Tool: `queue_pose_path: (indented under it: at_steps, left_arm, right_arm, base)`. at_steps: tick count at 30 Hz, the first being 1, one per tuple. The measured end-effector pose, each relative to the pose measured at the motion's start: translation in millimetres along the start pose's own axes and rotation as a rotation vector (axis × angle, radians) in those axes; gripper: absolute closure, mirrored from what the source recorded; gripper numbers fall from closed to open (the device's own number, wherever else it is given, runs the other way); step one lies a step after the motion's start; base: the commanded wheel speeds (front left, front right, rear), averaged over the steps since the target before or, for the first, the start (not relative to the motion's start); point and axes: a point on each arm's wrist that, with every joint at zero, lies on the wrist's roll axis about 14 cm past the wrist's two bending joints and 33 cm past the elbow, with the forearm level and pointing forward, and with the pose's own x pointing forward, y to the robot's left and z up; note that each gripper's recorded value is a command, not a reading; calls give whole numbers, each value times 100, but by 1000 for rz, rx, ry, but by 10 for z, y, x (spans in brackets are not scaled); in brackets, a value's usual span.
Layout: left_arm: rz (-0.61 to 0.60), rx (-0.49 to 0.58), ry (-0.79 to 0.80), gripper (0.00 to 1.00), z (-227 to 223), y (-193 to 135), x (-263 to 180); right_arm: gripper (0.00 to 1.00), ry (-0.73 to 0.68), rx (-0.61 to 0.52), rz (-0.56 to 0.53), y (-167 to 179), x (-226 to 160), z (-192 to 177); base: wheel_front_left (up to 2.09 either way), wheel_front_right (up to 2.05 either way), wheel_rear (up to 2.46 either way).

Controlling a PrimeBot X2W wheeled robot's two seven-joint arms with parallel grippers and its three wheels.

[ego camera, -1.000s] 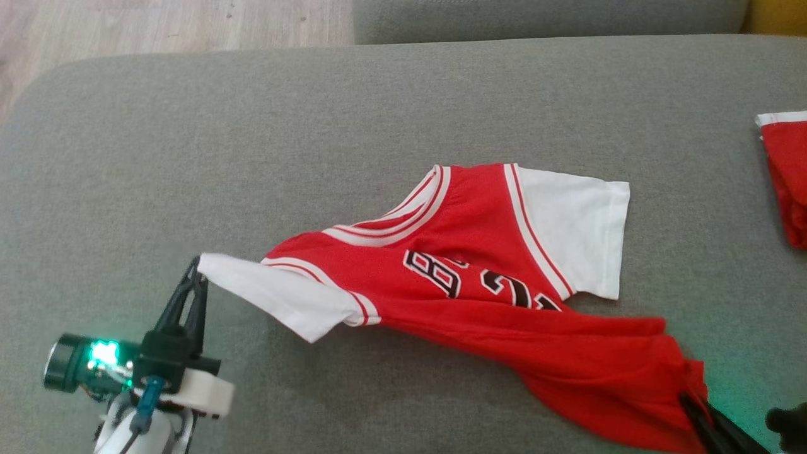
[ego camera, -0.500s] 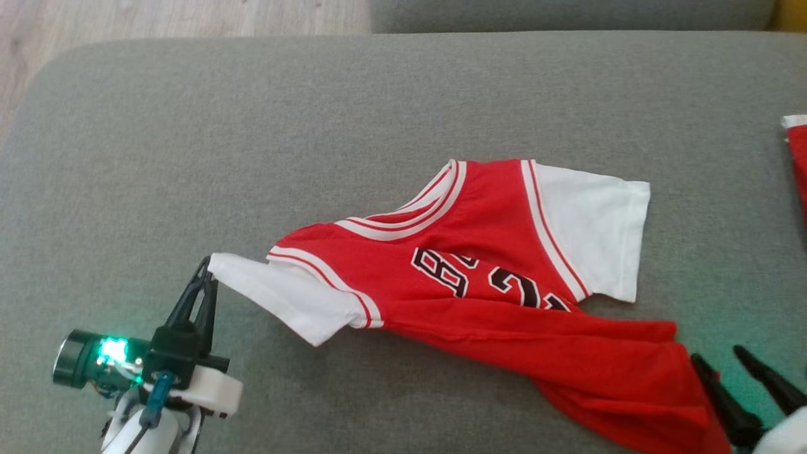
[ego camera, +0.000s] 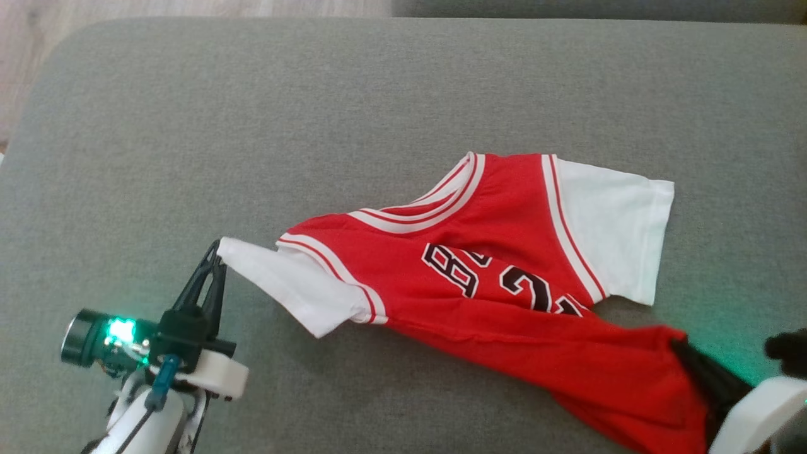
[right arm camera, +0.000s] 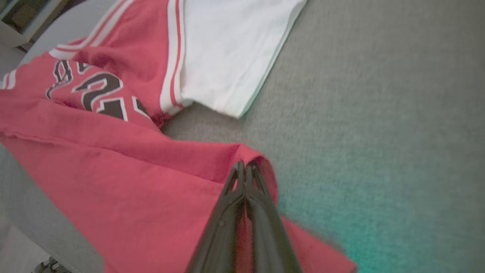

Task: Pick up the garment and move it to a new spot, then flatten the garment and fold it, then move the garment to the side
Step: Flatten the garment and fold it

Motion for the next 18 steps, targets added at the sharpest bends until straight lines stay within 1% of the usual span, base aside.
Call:
queue_pose_path:
  at_steps: [3, 6, 7, 12, 16, 18]
  left_arm:
    - [-20, 2, -27, 100, 78, -27, 70]
    - [-53, 12, -99, 100, 324, -39, 264]
    - [-82, 39, -165, 100, 573, -49, 448]
    - [-140, 109, -369, 100, 1380, -60, 949]
    - [-163, 165, -531, 100, 2081, -78, 1243]
    - [-151, 199, -597, 100, 2394, -34, 1322]
  right_arm:
    - [100, -79, -21, -19, -94, -52, 182]
    - [100, -193, -56, -40, -201, -86, 539]
    - [100, -287, -90, -61, -294, -119, 870]
    - [100, -523, -221, -142, -556, -244, 1836]
    - [100, -664, -322, -193, -663, -373, 2490]
    - [100, -730, -366, -220, -699, -458, 2773]
  base:
    - [0, 0, 0]
    - [0, 0, 0]
    - [0, 0, 0]
    - [0, 0, 0]
    - [0, 0, 0]
    - [0, 0, 0]
